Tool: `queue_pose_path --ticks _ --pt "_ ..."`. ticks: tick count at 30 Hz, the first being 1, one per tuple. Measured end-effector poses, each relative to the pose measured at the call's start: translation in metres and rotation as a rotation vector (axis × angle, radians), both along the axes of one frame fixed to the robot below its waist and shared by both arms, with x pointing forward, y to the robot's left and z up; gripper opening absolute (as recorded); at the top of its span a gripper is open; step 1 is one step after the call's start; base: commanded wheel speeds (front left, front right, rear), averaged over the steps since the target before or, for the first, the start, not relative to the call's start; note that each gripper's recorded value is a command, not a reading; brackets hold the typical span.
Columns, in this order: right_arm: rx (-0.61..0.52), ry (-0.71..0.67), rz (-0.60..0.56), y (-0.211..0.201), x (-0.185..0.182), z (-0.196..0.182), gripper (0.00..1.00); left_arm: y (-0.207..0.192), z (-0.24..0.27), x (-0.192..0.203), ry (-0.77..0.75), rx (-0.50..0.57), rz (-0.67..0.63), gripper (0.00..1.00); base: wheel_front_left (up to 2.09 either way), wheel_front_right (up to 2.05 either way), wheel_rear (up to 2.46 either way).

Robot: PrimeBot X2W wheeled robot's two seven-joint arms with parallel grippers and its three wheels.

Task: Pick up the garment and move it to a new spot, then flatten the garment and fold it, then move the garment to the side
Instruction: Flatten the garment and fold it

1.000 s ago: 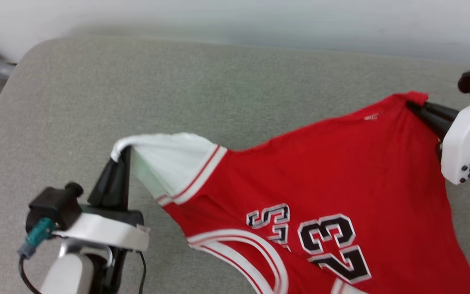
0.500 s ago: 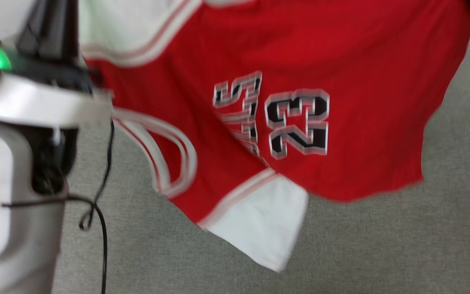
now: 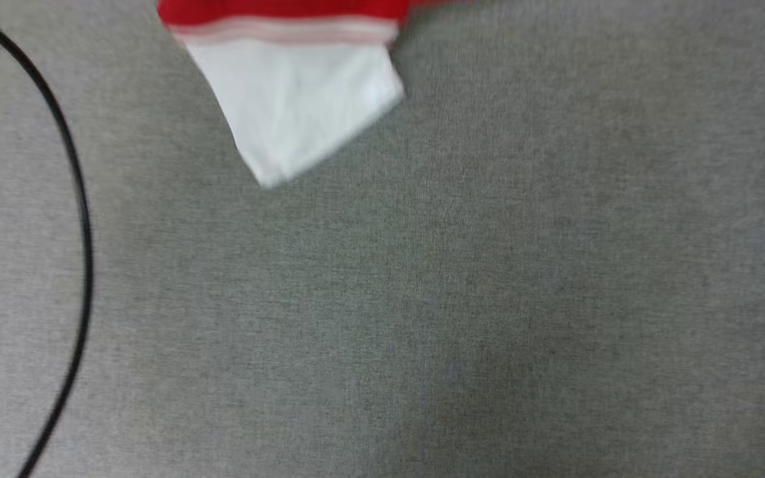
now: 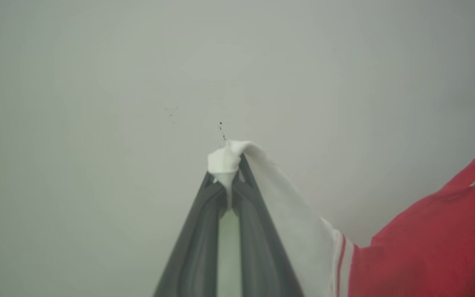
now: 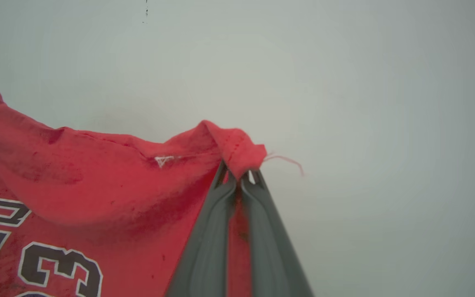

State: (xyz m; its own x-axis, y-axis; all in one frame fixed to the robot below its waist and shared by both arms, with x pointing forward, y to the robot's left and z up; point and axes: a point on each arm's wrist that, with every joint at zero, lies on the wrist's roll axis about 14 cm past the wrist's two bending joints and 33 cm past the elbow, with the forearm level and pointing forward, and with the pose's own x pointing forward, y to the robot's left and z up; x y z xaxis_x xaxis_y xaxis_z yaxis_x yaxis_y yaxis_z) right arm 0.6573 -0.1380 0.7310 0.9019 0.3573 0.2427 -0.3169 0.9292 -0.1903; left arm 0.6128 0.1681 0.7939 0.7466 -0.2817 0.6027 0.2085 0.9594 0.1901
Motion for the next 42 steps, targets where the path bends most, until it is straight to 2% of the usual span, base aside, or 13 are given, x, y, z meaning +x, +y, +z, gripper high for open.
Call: queue_pose_path --ticks 6,13,20,25,33,42 --pt "-0.009 -0.077 -0.042 0.000 0.038 0.017 0.00 0.001 0.018 0.040 -0.038 0.017 0.021 0.00 0.00 0.00 0.00" --pt "-0.003 -0.127 -0.053 0.004 0.062 0.033 0.00 0.003 0.026 0.059 -0.060 0.008 0.028 0.00 0.00 0.00 0.00" --pt "-0.018 -0.020 -0.037 0.007 0.087 -0.024 0.00 0.011 -0.029 0.086 0.049 0.015 0.040 0.00 0.00 0.00 0.00" --pt "-0.037 0.111 -0.010 0.010 0.089 -0.093 0.00 0.016 -0.099 0.093 0.177 0.043 0.041 0.00 0.00 0.00 0.00" --pt "-0.043 0.258 0.058 0.013 0.053 -0.168 0.00 0.032 -0.178 0.056 0.318 0.021 0.044 0.00 0.00 0.00 0.00" --pt "-0.059 0.439 0.116 0.004 -0.026 -0.232 0.00 0.026 -0.243 -0.036 0.468 -0.045 0.051 0.00 0.00 0.00 0.00"
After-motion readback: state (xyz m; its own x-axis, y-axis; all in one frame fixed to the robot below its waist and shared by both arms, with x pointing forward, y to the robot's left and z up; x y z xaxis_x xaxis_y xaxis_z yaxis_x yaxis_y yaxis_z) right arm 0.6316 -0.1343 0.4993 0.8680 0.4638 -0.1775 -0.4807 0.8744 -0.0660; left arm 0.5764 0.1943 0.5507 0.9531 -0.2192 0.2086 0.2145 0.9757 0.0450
